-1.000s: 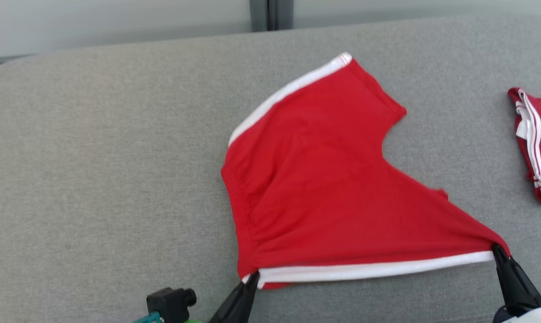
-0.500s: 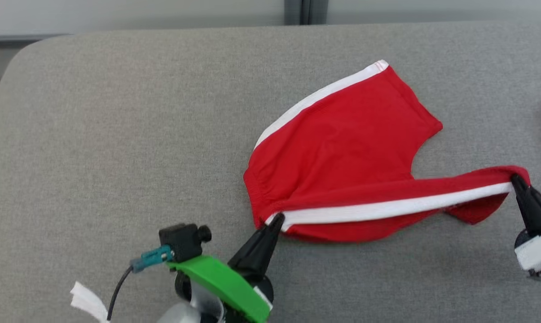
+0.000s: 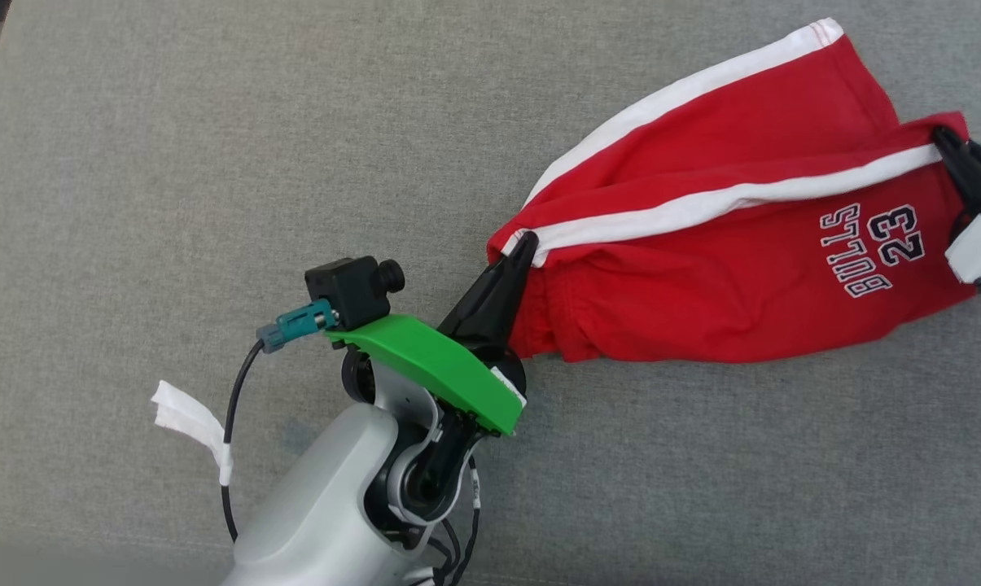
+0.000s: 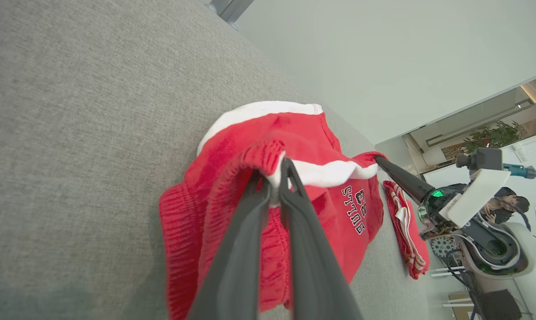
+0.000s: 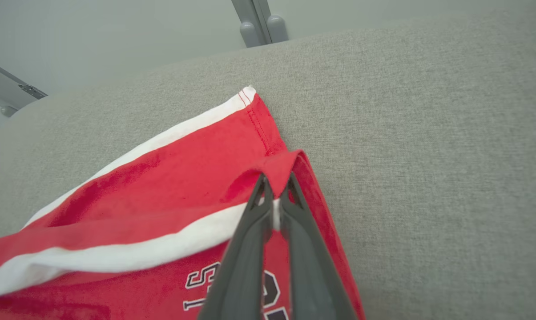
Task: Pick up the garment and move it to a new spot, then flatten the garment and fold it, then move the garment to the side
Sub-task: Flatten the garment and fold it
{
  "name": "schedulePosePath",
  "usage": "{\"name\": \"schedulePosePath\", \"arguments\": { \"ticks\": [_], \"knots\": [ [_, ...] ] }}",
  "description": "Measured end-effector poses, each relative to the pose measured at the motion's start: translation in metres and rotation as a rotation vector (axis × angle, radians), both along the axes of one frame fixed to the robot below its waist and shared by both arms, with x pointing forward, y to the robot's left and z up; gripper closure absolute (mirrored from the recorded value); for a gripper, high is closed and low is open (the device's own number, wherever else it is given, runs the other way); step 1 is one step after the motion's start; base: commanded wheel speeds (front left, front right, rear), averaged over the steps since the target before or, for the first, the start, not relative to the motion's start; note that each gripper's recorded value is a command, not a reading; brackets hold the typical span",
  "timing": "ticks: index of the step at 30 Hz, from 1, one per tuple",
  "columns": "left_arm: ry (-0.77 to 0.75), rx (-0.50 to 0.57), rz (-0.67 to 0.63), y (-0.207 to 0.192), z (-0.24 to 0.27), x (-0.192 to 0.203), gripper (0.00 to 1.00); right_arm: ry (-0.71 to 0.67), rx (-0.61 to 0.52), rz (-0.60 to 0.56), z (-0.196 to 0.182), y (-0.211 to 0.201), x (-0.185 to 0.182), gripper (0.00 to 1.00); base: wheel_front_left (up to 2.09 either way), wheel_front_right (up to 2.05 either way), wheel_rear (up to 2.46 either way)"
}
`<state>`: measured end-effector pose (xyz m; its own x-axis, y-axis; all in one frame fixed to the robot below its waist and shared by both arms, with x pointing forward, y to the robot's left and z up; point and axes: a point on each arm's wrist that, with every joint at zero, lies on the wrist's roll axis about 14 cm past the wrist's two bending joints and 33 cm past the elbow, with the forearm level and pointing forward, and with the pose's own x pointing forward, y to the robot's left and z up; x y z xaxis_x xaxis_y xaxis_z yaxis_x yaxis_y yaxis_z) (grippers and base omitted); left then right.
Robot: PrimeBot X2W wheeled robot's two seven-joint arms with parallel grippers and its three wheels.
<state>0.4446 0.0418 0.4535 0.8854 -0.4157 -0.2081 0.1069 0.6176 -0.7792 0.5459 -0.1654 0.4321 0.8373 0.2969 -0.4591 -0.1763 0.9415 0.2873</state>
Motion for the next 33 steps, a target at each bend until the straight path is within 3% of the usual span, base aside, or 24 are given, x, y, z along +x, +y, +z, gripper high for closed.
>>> {"name": "schedulePosePath", "arguments": {
  "ticks": [8,19,21,22,23,24,25,33],
  "knots": [
    [0.031,0.006,0.041,0.011,-0.016,0.010,1.00,0.026,-0.018,0.057,-0.008,0.025,0.047,1.00,0.00,0.00,0.00],
    [0.071,0.008,0.094,0.023,-0.032,0.019,1.00,0.105,-0.070,0.103,-0.027,0.043,0.075,1.00,0.00,0.00,0.00],
    [0.078,0.003,0.088,0.022,-0.033,0.019,0.83,0.108,-0.071,0.104,-0.028,0.046,0.078,1.00,0.00,0.00,0.00],
    [0.082,-0.003,0.087,0.021,-0.034,0.019,0.65,0.112,-0.072,0.106,-0.030,0.048,0.079,0.90,0.00,0.00,0.00],
    [0.084,-0.007,0.090,0.021,-0.034,0.020,0.56,0.108,-0.072,0.105,-0.030,0.049,0.080,0.71,0.00,0.00,0.00],
    [0.084,-0.008,0.092,0.020,-0.033,0.020,0.23,0.103,-0.070,0.103,-0.030,0.050,0.082,0.14,0.00,0.00,0.00],
    [0.089,-0.013,0.092,0.019,-0.034,0.020,0.00,0.099,-0.067,0.098,-0.030,0.050,0.083,0.00,0.00,0.00,0.00],
    [0.050,0.038,0.169,0.031,-0.031,0.025,0.00,-0.049,-0.021,0.061,-0.008,0.052,0.097,0.00,0.00,0.00,0.00]
  ]
}}
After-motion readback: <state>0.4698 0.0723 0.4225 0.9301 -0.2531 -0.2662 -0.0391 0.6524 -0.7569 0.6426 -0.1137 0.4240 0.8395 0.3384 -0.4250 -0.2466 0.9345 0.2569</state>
